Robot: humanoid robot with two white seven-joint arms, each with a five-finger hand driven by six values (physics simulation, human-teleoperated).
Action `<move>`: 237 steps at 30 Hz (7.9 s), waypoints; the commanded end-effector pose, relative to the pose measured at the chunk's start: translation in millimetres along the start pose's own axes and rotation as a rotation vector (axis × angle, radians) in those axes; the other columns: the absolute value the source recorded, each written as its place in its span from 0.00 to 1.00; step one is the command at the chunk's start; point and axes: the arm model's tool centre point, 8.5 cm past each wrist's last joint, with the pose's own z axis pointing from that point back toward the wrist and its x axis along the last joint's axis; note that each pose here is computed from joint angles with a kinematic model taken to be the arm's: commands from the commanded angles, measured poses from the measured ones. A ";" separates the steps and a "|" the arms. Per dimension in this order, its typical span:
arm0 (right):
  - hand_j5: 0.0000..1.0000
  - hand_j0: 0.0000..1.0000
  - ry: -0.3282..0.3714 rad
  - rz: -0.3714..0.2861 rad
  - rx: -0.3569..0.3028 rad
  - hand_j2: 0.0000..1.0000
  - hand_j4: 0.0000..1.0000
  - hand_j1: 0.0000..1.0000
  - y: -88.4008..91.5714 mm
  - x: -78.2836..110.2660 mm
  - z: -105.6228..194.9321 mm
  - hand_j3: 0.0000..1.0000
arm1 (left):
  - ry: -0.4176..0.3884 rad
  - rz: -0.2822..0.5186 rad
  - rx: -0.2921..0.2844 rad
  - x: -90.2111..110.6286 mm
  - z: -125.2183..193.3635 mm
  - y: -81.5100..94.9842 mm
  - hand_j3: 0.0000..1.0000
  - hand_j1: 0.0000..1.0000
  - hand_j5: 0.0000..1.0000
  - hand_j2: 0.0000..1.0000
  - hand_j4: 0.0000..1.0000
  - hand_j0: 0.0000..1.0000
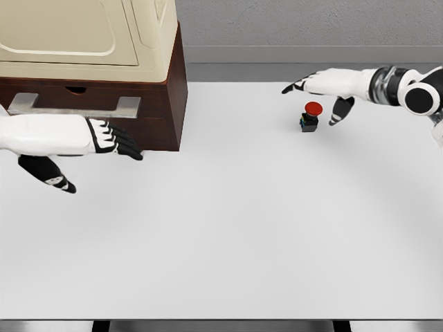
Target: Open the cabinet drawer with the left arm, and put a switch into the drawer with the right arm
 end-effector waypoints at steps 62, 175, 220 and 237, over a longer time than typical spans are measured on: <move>0.81 0.81 0.098 -0.050 0.098 0.81 0.81 0.81 18.1 -16.2 -47.2 0.81 | 0.373 0.598 0.243 -61.2 38.5 -0.4 1.00 1.00 1.00 1.00 1.00 1.00; 0.90 0.90 0.142 -0.030 0.128 0.90 0.90 0.90 25.5 -26.2 -45.3 0.90 | 0.310 0.835 0.139 -44.0 39.9 -53.0 1.00 1.00 1.00 1.00 1.00 1.00; 0.45 0.45 0.066 0.034 0.096 0.45 0.45 0.45 11.3 -5.1 -48.1 0.45 | 0.294 0.934 0.182 -37.3 60.9 -53.1 1.00 1.00 1.00 1.00 1.00 1.00; 0.45 0.45 -0.106 0.181 0.014 0.45 0.45 0.45 -20.4 43.2 -39.9 0.45 | 0.282 0.937 0.182 -37.3 56.9 -52.9 1.00 1.00 1.00 1.00 1.00 1.00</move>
